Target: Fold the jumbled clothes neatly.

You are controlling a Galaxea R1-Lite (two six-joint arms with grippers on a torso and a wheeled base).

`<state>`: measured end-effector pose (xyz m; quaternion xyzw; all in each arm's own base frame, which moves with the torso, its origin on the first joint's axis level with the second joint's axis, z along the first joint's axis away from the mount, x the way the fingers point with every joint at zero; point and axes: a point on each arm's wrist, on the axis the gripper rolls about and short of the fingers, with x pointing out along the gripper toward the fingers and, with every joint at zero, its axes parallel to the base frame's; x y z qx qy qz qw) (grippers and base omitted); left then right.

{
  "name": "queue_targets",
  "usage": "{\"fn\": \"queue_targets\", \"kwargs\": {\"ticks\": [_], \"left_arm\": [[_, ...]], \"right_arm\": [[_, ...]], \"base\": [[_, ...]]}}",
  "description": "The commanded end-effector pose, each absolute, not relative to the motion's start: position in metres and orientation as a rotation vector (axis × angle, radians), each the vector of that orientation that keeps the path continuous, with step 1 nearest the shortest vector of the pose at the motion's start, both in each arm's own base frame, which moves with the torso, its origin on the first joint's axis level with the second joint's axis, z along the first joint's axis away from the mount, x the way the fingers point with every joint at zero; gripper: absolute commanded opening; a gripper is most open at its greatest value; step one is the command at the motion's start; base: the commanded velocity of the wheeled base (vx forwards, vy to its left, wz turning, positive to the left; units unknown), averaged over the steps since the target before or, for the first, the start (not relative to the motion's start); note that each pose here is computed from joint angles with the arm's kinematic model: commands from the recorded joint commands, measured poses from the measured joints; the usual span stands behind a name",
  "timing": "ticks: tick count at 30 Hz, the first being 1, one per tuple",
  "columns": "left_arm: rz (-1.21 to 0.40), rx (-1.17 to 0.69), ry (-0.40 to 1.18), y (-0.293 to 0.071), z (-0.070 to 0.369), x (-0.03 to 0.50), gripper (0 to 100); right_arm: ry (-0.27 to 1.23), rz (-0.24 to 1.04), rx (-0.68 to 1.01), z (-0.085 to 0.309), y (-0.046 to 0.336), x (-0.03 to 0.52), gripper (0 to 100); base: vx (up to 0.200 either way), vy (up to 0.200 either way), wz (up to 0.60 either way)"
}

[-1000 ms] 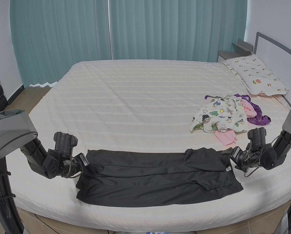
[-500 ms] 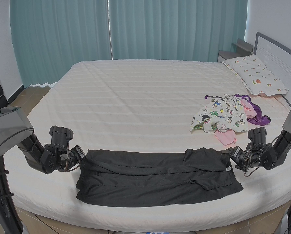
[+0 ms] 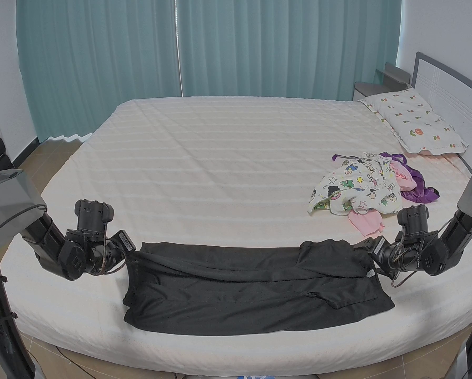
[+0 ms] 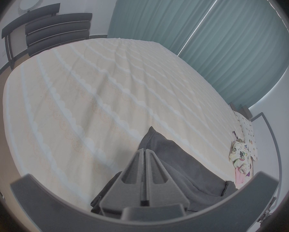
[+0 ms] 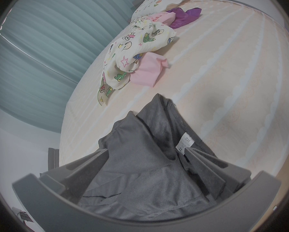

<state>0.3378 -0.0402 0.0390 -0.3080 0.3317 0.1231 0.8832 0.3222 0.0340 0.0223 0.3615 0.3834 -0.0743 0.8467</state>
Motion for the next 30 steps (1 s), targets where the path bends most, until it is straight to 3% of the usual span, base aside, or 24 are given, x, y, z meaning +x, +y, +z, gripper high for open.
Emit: {"fn": "queue_targets", "kwargs": {"ticks": [1,16,30], "left_arm": [[0.254,-0.657,0.676,-0.041,0.042,0.339,0],[0.249,-0.667,0.657,-0.041,0.044,0.341,0],[0.246,-0.668,0.651,-0.041,0.045,0.342,0]], "right_arm": [[0.825,-0.143,0.748,0.023,0.043,0.319,100],[0.878,-0.119,0.764,0.025,0.076,0.308,100],[0.868,-0.22,0.755,0.004,0.082,0.321,100]], "base": [[0.0,0.0,0.0],[0.0,0.0,0.0],[0.0,0.0,0.0]]}}
